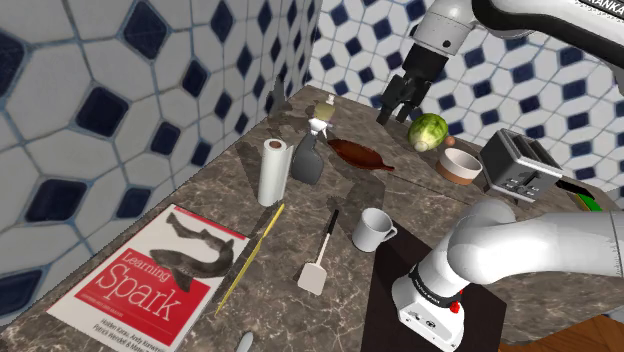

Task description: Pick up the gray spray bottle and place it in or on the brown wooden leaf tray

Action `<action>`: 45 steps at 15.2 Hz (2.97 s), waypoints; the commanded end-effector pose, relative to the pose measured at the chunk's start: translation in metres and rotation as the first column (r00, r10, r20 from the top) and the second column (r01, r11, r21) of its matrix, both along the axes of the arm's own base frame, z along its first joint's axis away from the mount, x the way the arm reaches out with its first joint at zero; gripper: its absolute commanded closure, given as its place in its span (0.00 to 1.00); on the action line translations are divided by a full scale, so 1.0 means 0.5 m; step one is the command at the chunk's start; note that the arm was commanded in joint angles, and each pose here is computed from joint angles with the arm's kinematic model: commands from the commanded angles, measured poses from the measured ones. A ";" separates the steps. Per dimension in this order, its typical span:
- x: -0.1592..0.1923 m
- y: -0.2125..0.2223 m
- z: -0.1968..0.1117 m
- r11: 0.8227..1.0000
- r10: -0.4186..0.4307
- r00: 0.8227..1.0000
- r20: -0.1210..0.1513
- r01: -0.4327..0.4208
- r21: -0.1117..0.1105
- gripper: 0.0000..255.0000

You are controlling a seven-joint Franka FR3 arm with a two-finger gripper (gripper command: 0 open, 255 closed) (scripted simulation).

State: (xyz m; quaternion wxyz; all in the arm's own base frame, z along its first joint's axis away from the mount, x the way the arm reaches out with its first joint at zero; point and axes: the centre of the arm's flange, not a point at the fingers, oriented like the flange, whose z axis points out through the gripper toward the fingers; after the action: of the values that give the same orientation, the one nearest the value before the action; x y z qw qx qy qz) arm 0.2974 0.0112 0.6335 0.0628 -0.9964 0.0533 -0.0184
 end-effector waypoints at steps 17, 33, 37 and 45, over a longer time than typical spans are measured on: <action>0.144 -0.063 -0.358 0.932 0.360 0.849 0.388 -0.346 -0.108 0.00; 0.249 -0.053 -0.510 0.892 0.446 0.758 0.475 -0.423 -0.161 0.00; 0.249 -0.053 -0.510 0.892 0.446 0.759 0.475 -0.423 -0.161 0.00; 0.249 -0.053 -0.510 0.892 0.446 0.759 0.475 -0.423 -0.161 1.00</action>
State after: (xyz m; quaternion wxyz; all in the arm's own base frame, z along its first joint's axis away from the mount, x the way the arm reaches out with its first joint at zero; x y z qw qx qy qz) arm 0.4218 -0.0155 0.3786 0.0553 -0.9430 -0.1975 -0.2621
